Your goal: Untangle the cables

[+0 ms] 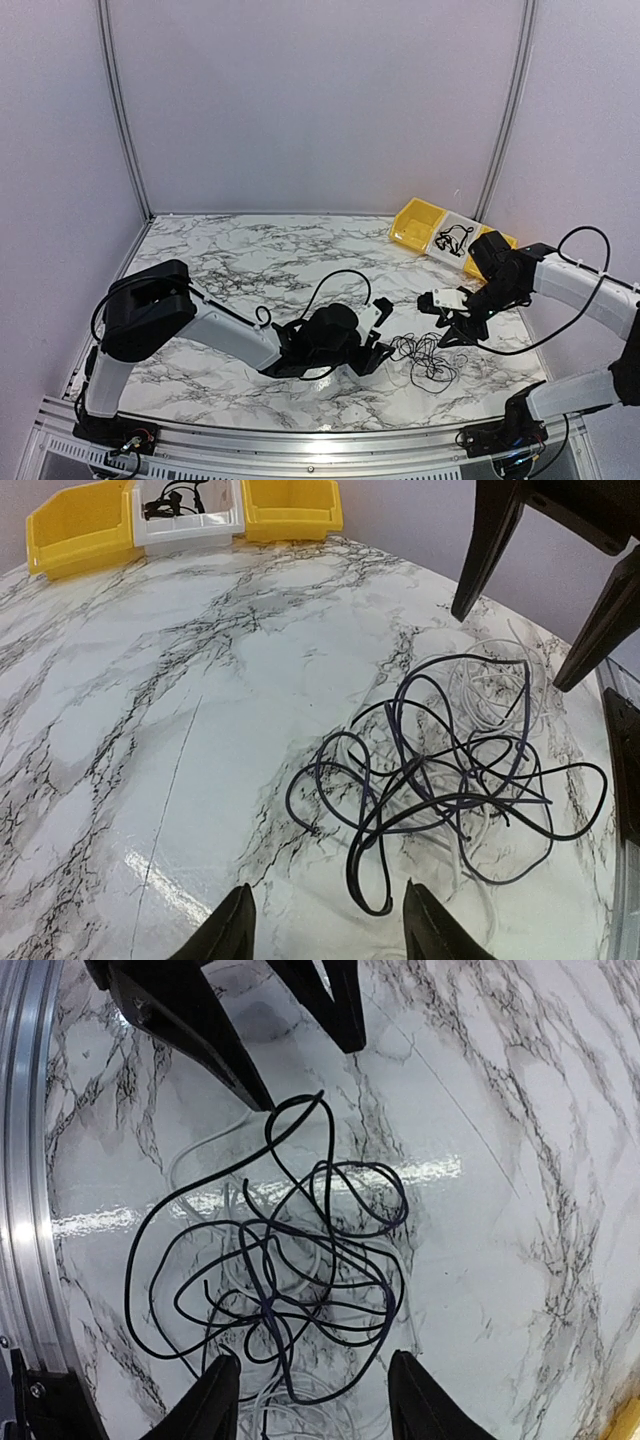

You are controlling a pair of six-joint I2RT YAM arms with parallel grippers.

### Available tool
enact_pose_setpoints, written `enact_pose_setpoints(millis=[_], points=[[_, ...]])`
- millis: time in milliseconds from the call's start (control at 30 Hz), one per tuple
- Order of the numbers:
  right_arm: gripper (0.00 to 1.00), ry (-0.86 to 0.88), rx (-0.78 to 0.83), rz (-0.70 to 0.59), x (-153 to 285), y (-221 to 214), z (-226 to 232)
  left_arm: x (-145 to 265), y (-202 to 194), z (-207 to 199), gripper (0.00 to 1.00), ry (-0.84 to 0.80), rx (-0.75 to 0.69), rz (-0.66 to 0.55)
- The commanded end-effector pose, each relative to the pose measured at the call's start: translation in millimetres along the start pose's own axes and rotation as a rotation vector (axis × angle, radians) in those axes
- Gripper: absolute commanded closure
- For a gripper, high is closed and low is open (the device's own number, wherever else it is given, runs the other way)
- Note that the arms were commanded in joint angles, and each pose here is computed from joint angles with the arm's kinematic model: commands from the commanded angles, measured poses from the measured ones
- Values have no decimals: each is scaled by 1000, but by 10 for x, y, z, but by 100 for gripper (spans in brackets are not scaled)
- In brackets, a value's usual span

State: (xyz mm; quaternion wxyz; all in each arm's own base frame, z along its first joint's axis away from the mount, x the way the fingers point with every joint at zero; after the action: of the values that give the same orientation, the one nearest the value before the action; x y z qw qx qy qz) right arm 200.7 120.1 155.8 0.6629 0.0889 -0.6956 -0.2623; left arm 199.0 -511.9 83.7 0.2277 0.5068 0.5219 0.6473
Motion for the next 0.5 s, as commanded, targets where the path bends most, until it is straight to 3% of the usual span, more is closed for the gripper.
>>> enact_pose_setpoints(millis=[0,233,467], points=[[52,-39,-6,18,-133,-43,-92,164,312,-33,47,-5,34,-91],[89,-80,-35,-106,-41,218,-230,232,516,-185,46,-105,50,-226],[100,-13,-74,-194,165,441,-164,-16,690,-244,45,-142,160,-394]])
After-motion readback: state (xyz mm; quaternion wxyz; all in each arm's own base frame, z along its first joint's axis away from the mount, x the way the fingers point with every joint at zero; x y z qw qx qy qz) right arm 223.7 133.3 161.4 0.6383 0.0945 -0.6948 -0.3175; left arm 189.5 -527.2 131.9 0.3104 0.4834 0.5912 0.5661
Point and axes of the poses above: each gripper's point midway between its finger pads, its own x axis back along the fingers, its own z axis along the line the jaws close on, y = z × x, the point moved 5 cm from there along x, back along the fingers, and after that the axes turned 7 degrees about -x, right-handed, at the moved point
